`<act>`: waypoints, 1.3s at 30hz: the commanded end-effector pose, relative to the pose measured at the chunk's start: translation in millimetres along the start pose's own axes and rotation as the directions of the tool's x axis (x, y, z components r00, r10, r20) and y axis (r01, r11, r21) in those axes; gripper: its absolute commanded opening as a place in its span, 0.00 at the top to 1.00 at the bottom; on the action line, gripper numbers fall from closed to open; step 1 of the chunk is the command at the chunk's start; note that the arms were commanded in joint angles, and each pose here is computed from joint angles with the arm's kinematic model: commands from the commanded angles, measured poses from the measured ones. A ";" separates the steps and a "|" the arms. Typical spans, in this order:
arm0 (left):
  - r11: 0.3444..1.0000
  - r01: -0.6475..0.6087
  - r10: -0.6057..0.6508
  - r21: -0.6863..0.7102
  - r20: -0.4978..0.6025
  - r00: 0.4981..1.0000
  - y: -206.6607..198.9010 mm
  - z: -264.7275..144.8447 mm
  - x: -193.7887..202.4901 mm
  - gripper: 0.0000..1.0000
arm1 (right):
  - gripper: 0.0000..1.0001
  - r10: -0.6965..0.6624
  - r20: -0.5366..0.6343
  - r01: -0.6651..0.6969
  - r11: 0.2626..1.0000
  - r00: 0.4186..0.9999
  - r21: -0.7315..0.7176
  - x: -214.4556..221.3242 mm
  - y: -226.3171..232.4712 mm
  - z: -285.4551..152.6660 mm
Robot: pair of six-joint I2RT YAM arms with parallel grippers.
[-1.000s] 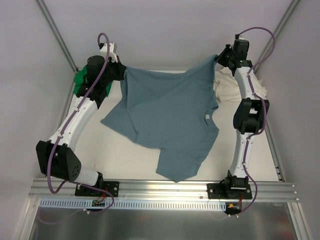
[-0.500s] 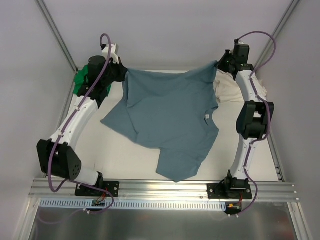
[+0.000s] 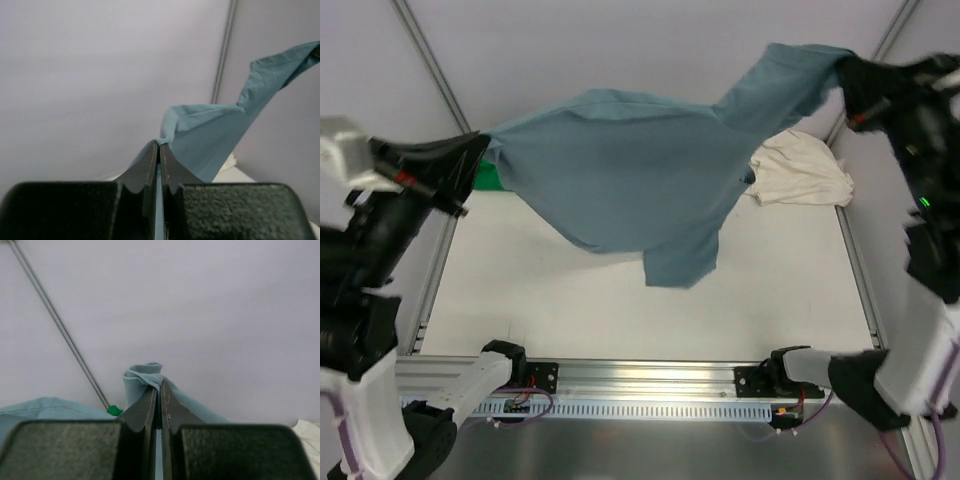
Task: Fold and stack the t-shirts
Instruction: Flatten out the tshirt
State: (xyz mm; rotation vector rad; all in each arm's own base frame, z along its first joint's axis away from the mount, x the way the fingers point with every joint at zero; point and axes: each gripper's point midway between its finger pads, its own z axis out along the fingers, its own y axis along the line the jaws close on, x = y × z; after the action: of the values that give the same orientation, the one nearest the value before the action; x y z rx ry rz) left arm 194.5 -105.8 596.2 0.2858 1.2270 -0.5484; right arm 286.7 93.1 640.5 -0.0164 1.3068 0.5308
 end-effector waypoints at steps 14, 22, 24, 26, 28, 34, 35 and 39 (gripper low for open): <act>0.982 0.104 -0.129 0.154 0.158 0.979 -77.0 -107.6 -89.4 1.00 | 0.99 0.025 0.261 -0.022 1.000 0.965 -0.011 -92.7 41.0 -184.3; 0.991 0.068 -0.090 0.116 0.193 0.977 -62.9 -81.1 -103.8 1.00 | 1.00 0.022 0.264 -0.027 0.999 0.964 0.017 -96.8 29.4 -123.4; 0.994 0.064 -0.079 0.093 0.166 0.983 -51.7 -60.7 -95.3 1.00 | 1.00 0.004 0.256 -0.024 0.997 0.967 0.076 -91.3 13.9 -93.3; 0.996 0.060 -0.068 0.068 0.128 0.989 -39.4 -40.7 -81.6 1.00 | 1.00 -0.013 0.222 -0.012 0.994 0.975 0.110 -79.5 2.7 -70.1; 0.997 0.073 -0.075 0.028 0.062 0.995 -21.9 -18.4 -52.8 1.00 | 1.00 -0.022 0.142 0.001 0.990 0.990 0.144 -51.0 -13.2 -33.7; 0.996 0.085 -0.085 -0.003 -0.059 0.995 11.1 40.6 9.9 1.00 | 1.00 0.018 -0.079 -0.002 0.981 0.997 0.195 38.8 -67.1 49.2; 0.996 0.092 -0.092 -0.004 -0.103 0.990 18.7 58.5 24.4 1.00 | 1.00 0.017 -0.084 0.001 0.978 0.996 0.209 40.6 -74.9 54.3; 0.995 0.087 -0.084 0.042 -0.077 0.994 15.7 81.4 4.9 1.00 | 1.00 0.003 -0.044 0.006 0.977 0.999 0.214 29.0 -84.2 68.5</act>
State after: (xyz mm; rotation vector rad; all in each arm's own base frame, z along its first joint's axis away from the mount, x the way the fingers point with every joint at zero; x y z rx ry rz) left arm 289.4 -136.7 564.7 0.2384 1.4796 -0.6588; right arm 419.5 57.7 535.3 0.1819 1.6264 0.3653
